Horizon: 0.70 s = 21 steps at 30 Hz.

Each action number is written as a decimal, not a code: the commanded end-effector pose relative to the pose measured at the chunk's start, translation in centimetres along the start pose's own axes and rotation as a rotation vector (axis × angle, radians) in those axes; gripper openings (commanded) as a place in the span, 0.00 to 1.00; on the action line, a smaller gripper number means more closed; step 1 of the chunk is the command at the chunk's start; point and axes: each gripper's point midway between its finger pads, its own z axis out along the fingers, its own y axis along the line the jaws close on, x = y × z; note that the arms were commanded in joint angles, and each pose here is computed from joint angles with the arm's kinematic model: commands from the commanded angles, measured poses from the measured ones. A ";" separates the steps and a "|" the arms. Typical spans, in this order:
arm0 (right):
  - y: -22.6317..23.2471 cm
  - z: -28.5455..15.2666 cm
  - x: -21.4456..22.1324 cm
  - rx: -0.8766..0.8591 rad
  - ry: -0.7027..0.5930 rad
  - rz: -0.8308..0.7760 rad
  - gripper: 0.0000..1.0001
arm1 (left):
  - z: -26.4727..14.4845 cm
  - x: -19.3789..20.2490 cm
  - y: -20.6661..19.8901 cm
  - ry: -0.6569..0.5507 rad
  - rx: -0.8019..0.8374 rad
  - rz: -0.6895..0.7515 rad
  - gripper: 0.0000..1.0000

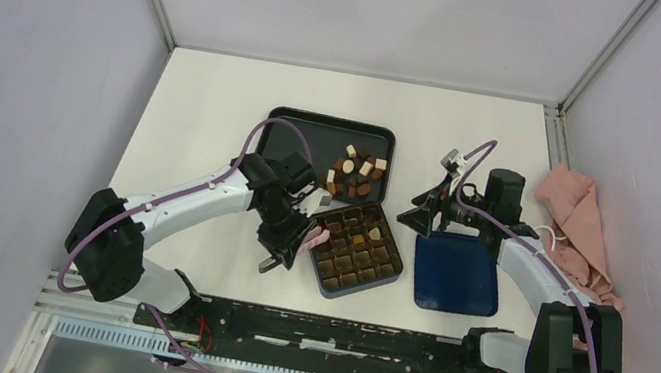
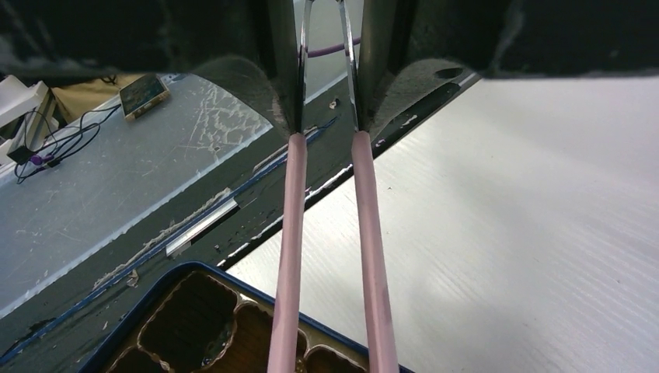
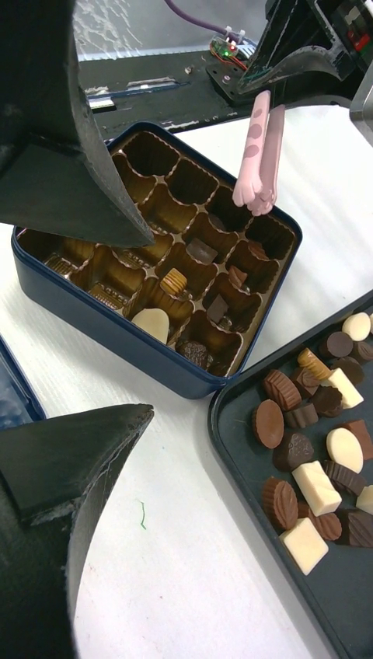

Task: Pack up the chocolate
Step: Place the fake chocolate in the packing box, then pick up the fake chocolate from the plate.

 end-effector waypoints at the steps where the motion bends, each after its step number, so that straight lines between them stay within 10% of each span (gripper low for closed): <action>1: 0.3 -0.4 -2.2 -0.020 -0.046 -0.077 0.79 | -1.8 -2.3 -1.0 -0.093 0.002 0.025 0.34; 17: 0.3 -1.8 -3.2 -0.005 0.020 -0.334 0.82 | -7.1 -16.1 0.4 -0.489 0.049 0.060 0.33; 21: -1.4 -2.2 -4.5 0.080 0.052 -0.387 0.98 | -7.6 -19.9 3.0 -0.492 0.018 0.052 0.34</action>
